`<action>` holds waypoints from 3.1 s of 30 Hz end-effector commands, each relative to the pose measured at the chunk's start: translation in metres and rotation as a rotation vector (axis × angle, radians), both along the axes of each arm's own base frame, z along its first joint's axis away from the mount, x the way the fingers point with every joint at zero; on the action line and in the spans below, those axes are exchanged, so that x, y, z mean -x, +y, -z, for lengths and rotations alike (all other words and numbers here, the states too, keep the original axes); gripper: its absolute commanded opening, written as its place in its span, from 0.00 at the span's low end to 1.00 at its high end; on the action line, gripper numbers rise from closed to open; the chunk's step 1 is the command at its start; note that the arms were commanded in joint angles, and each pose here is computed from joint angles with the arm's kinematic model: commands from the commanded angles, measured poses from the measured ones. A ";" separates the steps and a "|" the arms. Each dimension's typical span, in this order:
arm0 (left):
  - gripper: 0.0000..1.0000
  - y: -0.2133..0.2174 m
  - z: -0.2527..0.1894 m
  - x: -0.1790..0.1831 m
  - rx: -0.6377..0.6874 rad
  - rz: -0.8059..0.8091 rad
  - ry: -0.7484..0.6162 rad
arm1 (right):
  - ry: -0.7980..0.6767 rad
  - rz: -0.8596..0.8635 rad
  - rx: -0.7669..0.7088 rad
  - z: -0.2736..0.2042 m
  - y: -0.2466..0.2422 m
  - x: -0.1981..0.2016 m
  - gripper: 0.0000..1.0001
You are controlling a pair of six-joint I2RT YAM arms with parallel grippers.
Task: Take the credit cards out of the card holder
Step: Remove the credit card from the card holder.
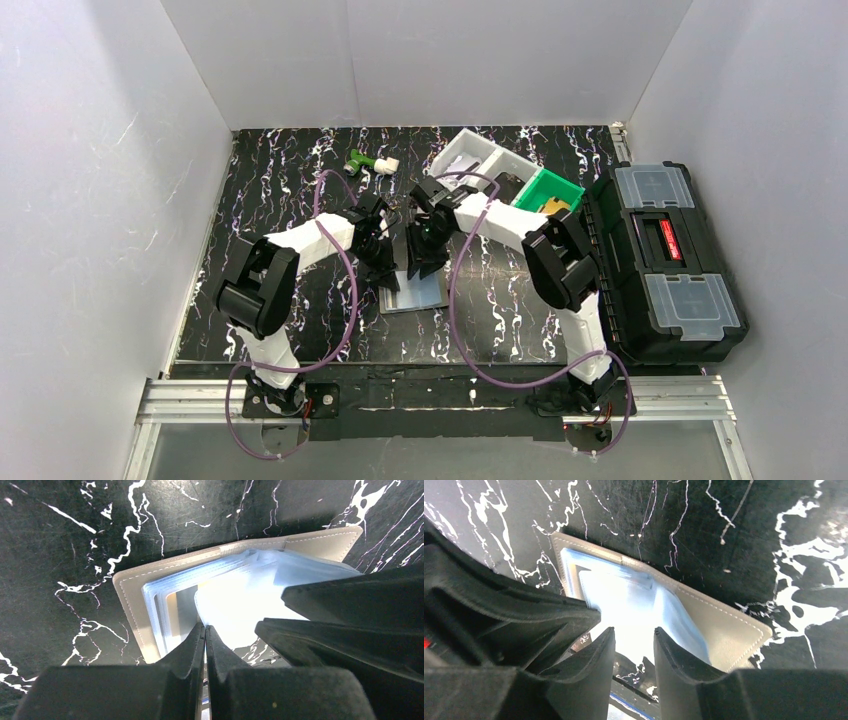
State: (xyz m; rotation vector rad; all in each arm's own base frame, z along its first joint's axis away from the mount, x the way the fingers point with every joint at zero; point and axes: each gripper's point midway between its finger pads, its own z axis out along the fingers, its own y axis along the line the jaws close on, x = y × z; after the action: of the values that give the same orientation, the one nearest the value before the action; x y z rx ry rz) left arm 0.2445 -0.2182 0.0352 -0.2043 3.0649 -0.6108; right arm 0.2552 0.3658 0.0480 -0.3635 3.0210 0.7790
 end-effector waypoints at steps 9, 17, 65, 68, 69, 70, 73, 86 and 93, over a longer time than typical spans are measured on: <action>0.06 -0.025 -0.043 -0.012 0.142 0.050 -0.108 | -0.148 0.054 -0.014 -0.070 -0.025 -0.021 0.46; 0.16 -0.041 -0.049 -0.013 0.179 0.065 -0.117 | -0.186 0.085 0.008 -0.080 -0.046 -0.024 0.49; 0.57 -0.051 -0.062 -0.026 0.058 0.076 -0.179 | -0.161 0.187 -0.096 -0.097 -0.081 0.004 0.52; 0.53 -0.029 -0.065 -0.027 -0.003 0.057 -0.195 | -0.145 0.164 -0.126 -0.099 -0.067 0.008 0.52; 0.51 -0.021 -0.064 -0.025 -0.023 0.051 -0.194 | -0.137 0.157 -0.137 -0.099 -0.062 0.009 0.51; 0.49 -0.013 -0.063 -0.024 -0.040 0.043 -0.190 | -0.123 0.153 -0.144 -0.097 -0.057 0.009 0.51; 0.40 0.003 -0.056 -0.020 -0.066 0.031 -0.174 | -0.089 0.140 -0.174 -0.091 -0.044 0.010 0.49; 0.10 0.015 -0.023 -0.009 -0.117 0.057 -0.098 | 0.051 0.112 -0.223 -0.049 -0.006 0.005 0.45; 0.07 0.012 -0.009 -0.010 -0.118 0.069 -0.074 | 0.098 0.120 -0.205 -0.024 -0.006 0.009 0.44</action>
State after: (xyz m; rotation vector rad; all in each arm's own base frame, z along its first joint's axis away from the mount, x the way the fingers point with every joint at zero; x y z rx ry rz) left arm 0.2582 -0.2075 0.0509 -0.1017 3.0141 -0.4410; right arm 0.2431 0.3487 0.0697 -0.1276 3.0059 1.0423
